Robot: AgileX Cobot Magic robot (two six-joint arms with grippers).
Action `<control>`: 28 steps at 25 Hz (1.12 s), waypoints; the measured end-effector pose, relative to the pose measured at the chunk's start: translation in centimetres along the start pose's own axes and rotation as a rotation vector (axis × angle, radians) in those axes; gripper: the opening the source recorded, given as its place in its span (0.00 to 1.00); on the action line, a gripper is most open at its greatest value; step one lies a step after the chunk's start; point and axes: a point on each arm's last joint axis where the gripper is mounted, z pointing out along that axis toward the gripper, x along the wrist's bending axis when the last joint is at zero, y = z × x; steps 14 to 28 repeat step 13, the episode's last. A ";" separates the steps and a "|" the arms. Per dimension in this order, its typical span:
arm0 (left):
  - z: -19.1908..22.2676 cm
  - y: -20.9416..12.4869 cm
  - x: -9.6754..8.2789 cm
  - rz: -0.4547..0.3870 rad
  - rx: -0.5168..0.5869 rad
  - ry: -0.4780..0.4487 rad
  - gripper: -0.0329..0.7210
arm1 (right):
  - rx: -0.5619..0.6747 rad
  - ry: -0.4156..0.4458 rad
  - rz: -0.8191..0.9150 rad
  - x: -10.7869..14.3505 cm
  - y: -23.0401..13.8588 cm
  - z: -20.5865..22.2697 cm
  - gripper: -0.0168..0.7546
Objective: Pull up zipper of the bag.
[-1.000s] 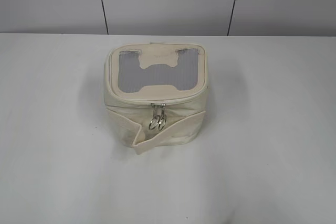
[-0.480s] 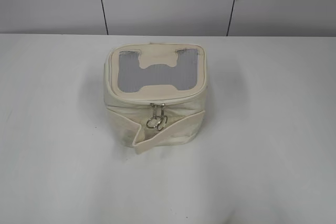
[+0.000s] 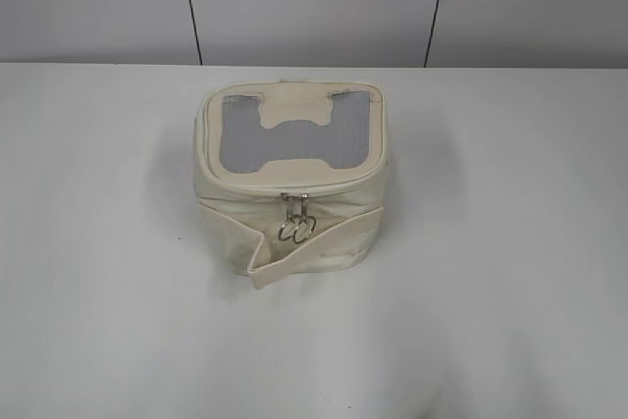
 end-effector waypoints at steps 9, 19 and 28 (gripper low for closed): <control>0.0 0.0 0.0 0.001 -0.001 -0.003 0.59 | 0.000 0.000 0.000 0.0 0.0 0.0 0.78; 0.0 0.0 0.0 0.001 -0.002 -0.003 0.59 | 0.000 0.001 0.001 0.0 0.0 0.0 0.78; 0.0 0.0 0.0 0.001 -0.002 -0.003 0.59 | 0.000 0.001 0.001 0.0 0.0 0.0 0.78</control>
